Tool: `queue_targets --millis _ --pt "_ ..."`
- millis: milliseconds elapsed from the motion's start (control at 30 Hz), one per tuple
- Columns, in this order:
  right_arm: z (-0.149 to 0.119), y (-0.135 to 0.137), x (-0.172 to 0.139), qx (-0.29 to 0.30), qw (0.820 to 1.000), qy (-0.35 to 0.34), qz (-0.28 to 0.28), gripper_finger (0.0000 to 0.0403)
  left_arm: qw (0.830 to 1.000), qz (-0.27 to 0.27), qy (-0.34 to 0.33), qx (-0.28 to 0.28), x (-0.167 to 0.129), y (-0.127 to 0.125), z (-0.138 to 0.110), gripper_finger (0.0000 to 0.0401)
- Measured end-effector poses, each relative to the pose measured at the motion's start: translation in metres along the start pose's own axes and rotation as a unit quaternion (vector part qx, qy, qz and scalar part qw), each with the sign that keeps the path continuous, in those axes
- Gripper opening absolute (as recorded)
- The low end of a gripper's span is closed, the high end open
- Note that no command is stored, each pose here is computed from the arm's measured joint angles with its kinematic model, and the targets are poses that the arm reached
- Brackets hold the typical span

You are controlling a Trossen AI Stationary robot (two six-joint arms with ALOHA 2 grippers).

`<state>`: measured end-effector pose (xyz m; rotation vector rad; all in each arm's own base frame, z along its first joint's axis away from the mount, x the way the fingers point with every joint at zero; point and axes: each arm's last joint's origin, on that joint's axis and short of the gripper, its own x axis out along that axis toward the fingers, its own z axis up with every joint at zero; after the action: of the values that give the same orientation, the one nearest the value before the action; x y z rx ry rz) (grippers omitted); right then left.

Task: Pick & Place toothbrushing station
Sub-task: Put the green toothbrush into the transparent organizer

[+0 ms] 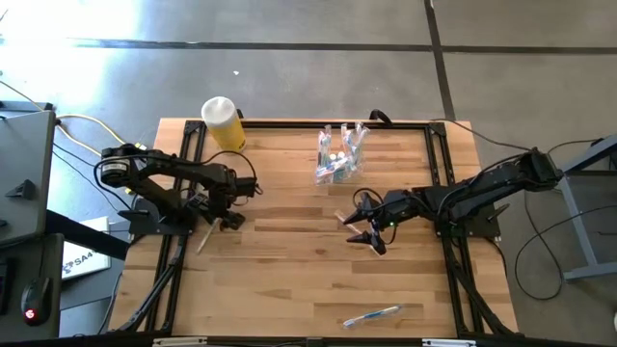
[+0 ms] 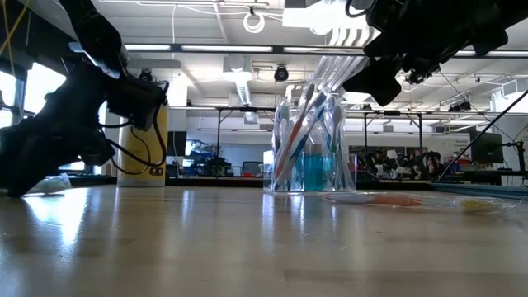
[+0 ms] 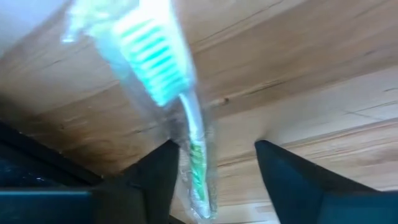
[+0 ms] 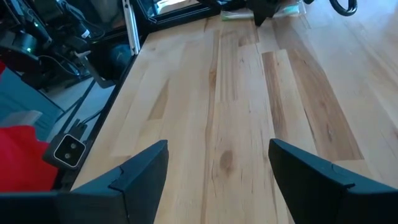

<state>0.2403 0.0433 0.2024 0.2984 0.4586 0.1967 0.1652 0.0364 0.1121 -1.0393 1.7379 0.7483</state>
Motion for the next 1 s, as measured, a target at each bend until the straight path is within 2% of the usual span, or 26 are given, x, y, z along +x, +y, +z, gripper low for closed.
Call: queue_targets --millis 400,600,700,833,1000 --pt "-0.001 0.004 0.000 -0.002 1.000 0.003 0.007 0.0270 1.000 -0.008 -0.008 -0.002 -0.001 -0.002 0.002 0.0017" --pt "-0.002 0.006 0.001 -0.004 1.000 0.002 0.003 0.0270 1.000 -0.004 -0.024 0.012 -0.007 -0.008 0.003 0.0020" --pt "-0.002 0.005 0.001 -0.004 1.000 0.000 -0.002 0.0270 0.996 0.007 -0.075 0.051 -0.019 -0.024 0.003 0.0009" --pt "-0.002 0.006 0.001 -0.005 1.000 -0.001 -0.001 0.0270 0.974 0.008 -0.208 0.092 -0.048 -0.057 0.005 0.0005" --pt "-0.003 0.011 0.001 -0.010 1.000 0.001 0.010 0.0270 0.948 -0.025 -0.280 0.151 -0.084 -0.096 -0.015 0.0003"
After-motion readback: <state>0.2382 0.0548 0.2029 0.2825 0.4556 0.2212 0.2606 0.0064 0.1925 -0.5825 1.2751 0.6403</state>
